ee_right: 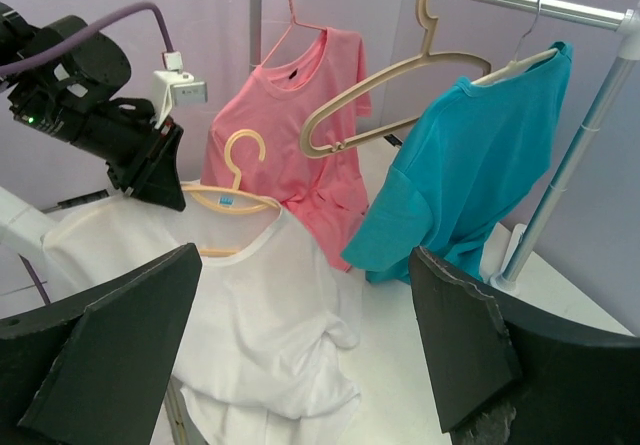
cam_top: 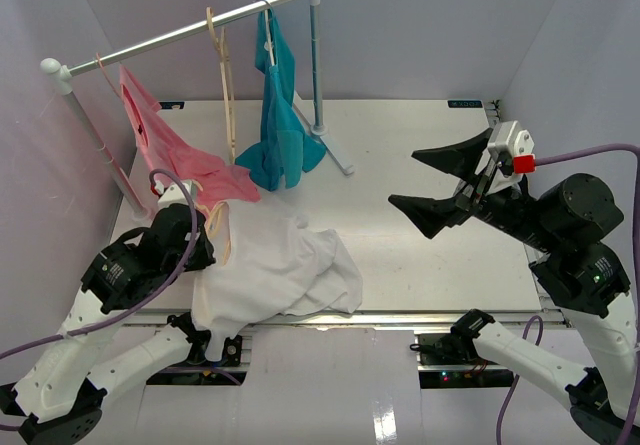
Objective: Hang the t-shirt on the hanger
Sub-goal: Place the hanger at the clothesline.
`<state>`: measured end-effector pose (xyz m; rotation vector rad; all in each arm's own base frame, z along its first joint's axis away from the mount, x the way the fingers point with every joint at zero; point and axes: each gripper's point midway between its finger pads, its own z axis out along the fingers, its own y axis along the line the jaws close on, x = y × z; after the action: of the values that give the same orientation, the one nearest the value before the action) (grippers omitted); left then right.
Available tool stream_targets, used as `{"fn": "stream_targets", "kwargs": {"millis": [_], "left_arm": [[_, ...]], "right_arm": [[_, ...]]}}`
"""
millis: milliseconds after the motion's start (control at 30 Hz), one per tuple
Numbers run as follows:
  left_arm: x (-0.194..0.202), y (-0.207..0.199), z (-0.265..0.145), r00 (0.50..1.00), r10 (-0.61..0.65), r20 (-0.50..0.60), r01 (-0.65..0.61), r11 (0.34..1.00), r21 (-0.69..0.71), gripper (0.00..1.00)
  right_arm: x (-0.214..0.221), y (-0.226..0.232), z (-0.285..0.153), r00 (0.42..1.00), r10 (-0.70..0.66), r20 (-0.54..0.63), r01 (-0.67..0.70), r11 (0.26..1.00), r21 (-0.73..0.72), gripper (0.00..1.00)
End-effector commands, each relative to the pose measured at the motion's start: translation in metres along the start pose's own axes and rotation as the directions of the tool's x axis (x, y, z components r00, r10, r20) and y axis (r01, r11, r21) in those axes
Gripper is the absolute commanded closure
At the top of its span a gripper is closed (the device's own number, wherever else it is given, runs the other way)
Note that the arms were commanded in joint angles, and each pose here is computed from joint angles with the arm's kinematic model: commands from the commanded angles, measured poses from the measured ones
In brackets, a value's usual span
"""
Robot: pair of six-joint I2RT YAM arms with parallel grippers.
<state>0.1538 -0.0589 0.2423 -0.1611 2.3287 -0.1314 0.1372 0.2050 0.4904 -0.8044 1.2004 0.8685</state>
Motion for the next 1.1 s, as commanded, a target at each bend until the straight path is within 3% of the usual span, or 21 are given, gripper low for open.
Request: {"fn": "stream_targets", "kwargs": {"millis": [0, 400, 667, 900, 1067], "left_arm": [[-0.071, -0.005, -0.01, 0.967, -0.09, 0.237, 0.104, 0.994, -0.045, 1.0], [-0.195, -0.013, -0.046, 0.836, -0.003, 0.549, 0.119, 0.977, -0.176, 1.0], [-0.217, -0.025, -0.03, 0.833, 0.092, 0.546, 0.061, 0.964, -0.257, 1.0], [-0.261, 0.0, -0.033, 0.821, 0.184, 0.54, 0.081, 0.9, -0.429, 1.0], [-0.278, 0.006, -0.037, 0.801, 0.19, 0.568, 0.095, 0.896, -0.434, 1.0]], "right_arm": [[0.013, 0.005, -0.003, 1.0, 0.016, -0.012, -0.017, 1.0, -0.017, 0.09], [0.031, 0.015, -0.027, 1.0, 0.018, -0.004, -0.018, 1.0, -0.013, 0.09], [0.034, 0.016, -0.032, 1.0, 0.021, 0.002, -0.021, 1.0, -0.007, 0.09], [0.038, 0.016, -0.032, 1.0, 0.026, -0.005, -0.026, 1.0, -0.006, 0.09], [0.04, 0.015, -0.031, 1.0, 0.028, -0.009, -0.028, 1.0, 0.001, 0.09]]}}
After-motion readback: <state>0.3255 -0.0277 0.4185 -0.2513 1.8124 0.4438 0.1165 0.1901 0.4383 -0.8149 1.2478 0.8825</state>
